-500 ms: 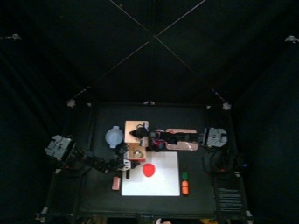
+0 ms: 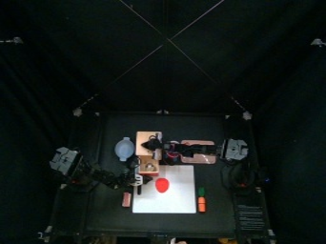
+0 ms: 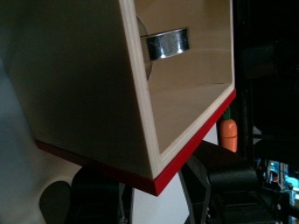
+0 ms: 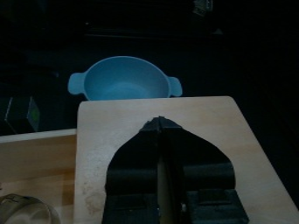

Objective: Get the cutter from the drawer then cut the dough then place the extra dough in the bowl
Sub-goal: Place the cutter on the board

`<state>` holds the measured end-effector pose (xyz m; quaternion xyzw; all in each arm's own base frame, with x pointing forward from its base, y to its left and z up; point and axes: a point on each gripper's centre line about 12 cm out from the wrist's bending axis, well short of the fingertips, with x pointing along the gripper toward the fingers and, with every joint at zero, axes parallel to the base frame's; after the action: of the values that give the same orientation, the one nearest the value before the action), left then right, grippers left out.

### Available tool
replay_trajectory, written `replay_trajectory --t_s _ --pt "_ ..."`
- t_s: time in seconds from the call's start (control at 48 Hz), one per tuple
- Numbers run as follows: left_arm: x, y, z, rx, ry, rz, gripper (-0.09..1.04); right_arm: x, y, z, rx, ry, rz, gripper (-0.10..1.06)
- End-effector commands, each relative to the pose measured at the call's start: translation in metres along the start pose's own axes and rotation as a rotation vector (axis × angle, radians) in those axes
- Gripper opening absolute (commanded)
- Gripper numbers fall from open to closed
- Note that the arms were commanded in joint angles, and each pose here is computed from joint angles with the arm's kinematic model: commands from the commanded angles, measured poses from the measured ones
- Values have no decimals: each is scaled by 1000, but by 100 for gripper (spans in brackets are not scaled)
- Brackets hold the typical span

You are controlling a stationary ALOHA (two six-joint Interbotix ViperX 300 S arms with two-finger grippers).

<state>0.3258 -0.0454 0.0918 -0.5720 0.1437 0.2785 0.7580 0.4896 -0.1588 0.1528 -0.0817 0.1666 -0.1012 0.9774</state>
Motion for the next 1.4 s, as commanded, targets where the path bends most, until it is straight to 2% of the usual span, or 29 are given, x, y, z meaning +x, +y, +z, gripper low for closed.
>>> replay_trajectory --t_s 0.021,0.583,0.792,0.917,1.042,1.167,1.229,1.396 --pt "0 -8 -1 -15 17 -11 74 -2 -9 0 3 10 -18 0" --pt "-6 -17 0 5 37 -49 74 -2 -9 -2 5 33 -18 0" --pt "-21 -17 -5 11 113 -33 74 -2 -9 -3 5 39 -18 0" --pt "-35 -22 -10 40 154 -72 74 -2 -9 -4 5 45 -18 0" --pt "-48 -37 -7 165 175 -187 73 -1 -9 -2 2 39 -17 0" --pt "-65 -67 -2 352 130 -414 73 -2 -8 4 1 27 -16 0" --pt "-77 -82 3 445 79 -541 72 -3 -8 8 0 20 -17 0" --pt "-93 -104 31 604 -133 -722 73 -10 -2 28 -8 -17 -7 0"
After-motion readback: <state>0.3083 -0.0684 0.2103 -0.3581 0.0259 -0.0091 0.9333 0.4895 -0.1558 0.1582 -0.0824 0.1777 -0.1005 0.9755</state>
